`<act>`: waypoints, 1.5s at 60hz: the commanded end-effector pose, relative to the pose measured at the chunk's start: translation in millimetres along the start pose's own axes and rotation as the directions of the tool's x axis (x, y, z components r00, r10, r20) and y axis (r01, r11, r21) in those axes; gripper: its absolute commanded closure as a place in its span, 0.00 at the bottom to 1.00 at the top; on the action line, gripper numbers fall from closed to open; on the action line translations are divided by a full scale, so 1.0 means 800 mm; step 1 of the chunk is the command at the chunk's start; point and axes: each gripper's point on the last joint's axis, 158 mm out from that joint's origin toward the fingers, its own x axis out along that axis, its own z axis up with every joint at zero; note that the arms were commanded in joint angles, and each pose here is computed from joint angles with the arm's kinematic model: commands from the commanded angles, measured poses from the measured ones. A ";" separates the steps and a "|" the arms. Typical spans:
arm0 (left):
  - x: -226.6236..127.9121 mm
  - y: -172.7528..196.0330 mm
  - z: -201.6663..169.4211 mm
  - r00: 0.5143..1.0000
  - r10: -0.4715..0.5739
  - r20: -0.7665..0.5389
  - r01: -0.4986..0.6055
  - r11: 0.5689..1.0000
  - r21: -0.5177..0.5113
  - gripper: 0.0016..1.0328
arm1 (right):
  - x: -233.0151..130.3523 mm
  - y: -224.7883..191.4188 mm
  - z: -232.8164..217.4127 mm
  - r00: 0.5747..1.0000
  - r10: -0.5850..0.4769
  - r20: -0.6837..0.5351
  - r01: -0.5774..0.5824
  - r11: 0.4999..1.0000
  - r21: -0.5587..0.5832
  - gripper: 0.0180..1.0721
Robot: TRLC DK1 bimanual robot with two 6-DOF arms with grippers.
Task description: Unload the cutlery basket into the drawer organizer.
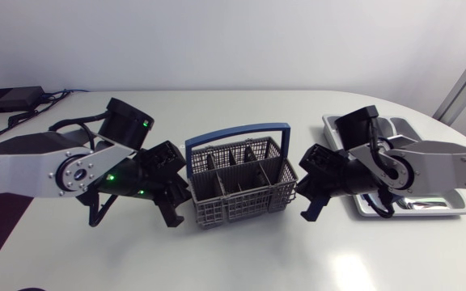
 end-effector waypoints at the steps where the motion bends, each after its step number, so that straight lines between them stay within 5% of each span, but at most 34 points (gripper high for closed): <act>1: 0.006 0.014 0.019 0.999 0.015 0.029 -0.015 1.000 -0.007 0.63 | 0.009 0.008 0.011 1.000 0.012 0.006 -0.013 1.000 0.013 0.82; 31: 0.026 0.086 0.013 0.997 0.072 0.027 -0.071 0.996 -0.061 0.63 | 0.046 0.021 0.058 1.000 0.008 0.007 -0.008 1.000 -0.025 0.82; 90: -0.011 0.096 -0.017 0.992 0.123 0.031 -0.120 0.988 -0.097 0.63 | 0.033 -0.006 0.048 0.993 -0.114 0.009 0.114 0.993 -0.013 0.79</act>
